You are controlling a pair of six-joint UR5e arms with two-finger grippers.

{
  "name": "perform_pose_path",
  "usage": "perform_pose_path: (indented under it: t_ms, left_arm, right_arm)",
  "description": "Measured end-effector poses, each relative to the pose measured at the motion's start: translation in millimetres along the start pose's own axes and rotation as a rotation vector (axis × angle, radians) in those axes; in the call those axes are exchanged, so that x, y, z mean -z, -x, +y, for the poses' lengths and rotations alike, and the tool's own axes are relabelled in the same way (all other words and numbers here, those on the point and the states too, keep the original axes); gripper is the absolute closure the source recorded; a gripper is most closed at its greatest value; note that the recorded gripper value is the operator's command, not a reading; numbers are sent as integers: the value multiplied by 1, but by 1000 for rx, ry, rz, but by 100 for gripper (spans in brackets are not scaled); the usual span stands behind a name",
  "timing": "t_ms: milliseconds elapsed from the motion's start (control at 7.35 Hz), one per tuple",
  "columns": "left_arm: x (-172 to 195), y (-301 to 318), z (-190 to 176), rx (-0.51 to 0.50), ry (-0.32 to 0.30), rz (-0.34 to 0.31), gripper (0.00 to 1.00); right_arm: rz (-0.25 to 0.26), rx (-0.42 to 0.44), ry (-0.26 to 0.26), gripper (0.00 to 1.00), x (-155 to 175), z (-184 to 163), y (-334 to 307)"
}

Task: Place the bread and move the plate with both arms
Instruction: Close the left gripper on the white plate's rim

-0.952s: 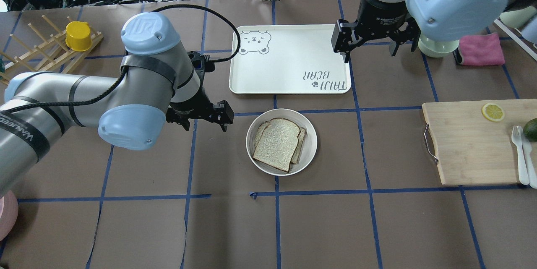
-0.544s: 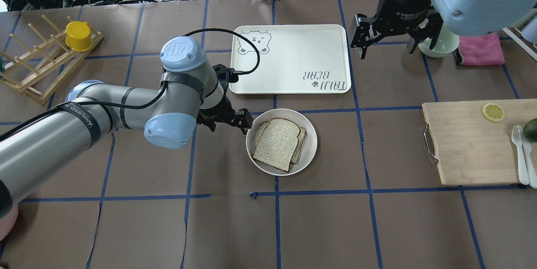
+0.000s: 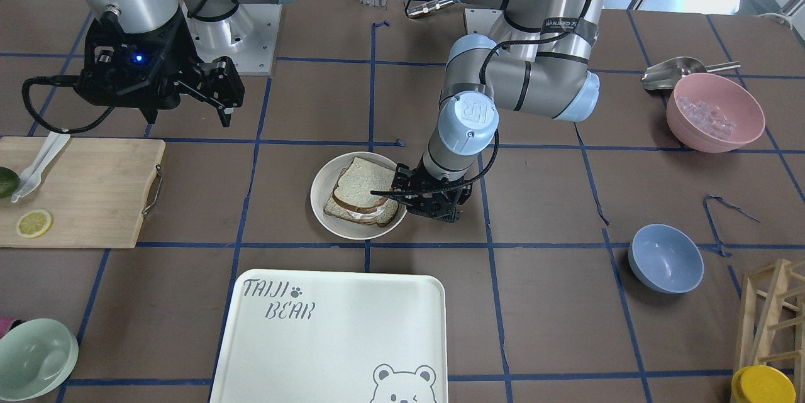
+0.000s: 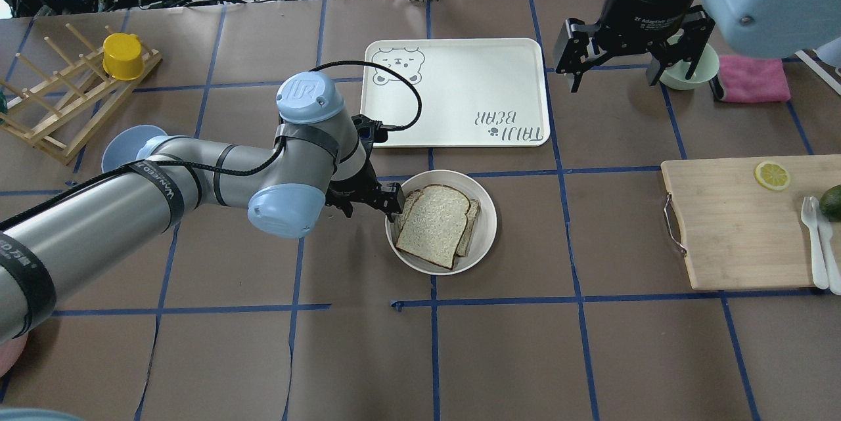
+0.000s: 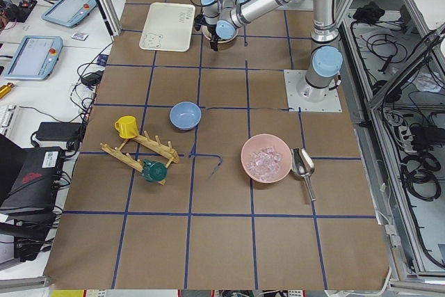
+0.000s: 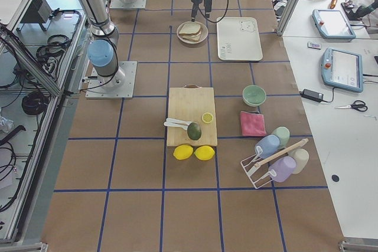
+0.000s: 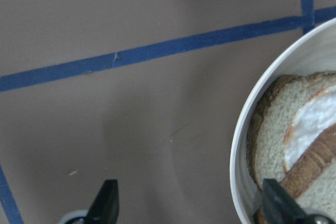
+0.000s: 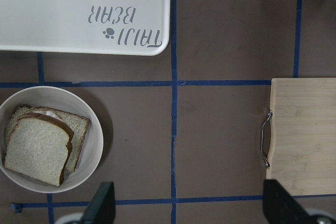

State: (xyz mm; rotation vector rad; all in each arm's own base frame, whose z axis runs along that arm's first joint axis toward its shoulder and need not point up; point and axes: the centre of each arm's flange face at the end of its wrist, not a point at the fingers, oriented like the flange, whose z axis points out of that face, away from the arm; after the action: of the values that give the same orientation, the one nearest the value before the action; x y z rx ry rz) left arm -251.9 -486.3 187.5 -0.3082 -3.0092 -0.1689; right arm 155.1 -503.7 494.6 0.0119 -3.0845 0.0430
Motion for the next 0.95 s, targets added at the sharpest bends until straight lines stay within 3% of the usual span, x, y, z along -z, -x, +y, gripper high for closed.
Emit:
perform_pose_path:
  t_ms: [272, 408, 680, 816, 952]
  left_arm:
    - [-7, -4, -2, -6, -4, 0, 27]
    - [-11, -8, -3, -12, -11, 0, 44]
    - [-14, -12, -8, -6, -38, 0, 93]
    - [-13, -12, -9, -4, -46, -1, 100]
    - [-12, -12, -9, -3, -52, -2, 100]
  right_arm:
    - [-8, 1, 12, 0, -1, 3, 1]
    - [-4, 1, 15, 0, -2, 3, 0]
    - [2, 3, 16, 0, -2, 3, 0]
    - [3, 3, 17, 0, -3, 3, 0]
    - [2, 0, 18, 0, -3, 3, -1]
